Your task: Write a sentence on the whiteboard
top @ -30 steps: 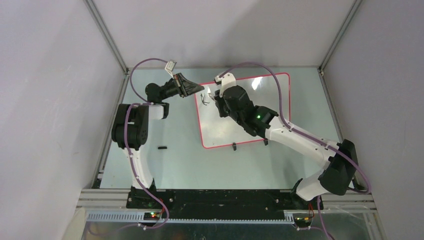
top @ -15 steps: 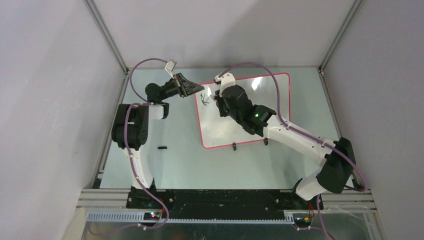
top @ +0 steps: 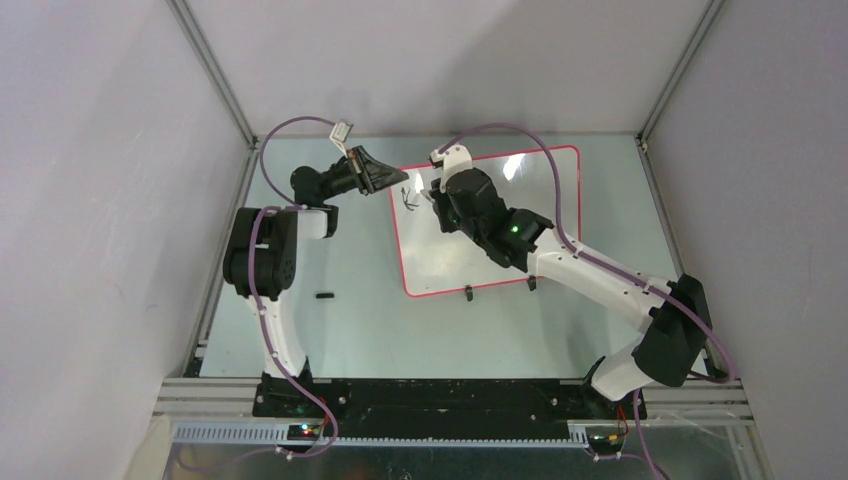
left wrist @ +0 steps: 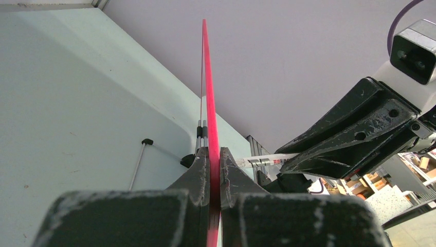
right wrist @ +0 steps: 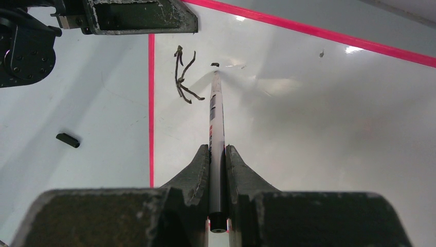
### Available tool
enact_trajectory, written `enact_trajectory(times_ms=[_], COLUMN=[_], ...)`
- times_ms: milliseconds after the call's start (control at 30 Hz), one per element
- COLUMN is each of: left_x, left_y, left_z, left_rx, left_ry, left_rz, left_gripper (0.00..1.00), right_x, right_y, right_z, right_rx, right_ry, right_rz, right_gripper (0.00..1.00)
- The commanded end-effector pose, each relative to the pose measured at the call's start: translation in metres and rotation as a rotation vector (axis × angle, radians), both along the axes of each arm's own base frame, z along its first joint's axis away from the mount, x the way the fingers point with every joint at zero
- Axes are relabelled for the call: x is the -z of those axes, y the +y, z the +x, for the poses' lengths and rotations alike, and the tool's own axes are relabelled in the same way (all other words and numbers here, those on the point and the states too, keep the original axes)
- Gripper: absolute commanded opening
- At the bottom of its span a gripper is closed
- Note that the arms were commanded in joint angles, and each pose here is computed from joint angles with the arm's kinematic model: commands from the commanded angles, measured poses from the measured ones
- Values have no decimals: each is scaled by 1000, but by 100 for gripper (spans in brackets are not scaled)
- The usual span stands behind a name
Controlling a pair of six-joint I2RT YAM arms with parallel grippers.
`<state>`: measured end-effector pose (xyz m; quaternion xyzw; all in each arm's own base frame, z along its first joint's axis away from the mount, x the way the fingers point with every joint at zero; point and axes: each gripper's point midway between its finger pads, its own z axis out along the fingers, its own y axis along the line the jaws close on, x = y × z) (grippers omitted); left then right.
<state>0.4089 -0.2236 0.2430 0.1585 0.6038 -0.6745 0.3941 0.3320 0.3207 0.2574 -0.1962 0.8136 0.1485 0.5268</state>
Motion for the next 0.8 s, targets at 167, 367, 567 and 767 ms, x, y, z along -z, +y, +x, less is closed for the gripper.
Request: enact_trajectory(times_ms=[167,367,567,767], left_x=[-32,-32,-32,-32], left_y=[-10,-10,-10,-10], left_z=[-21,-21,-21,-21], left_rx=[46,46,47,46], left_ry=[-148,-148,-148,-147], left_rz=[-5,-4,-4,-5], left_gripper=[0,0,0,0], right_x=[-2,3,1,6], right_y=[3,0,-3,-4], right_z=[4,3,1,-3], right_rx=[8,24,28,28], right_ry=[2,16,18,29], right_rz=[11,-2,0,-11], right_gripper=[0,0,0,0])
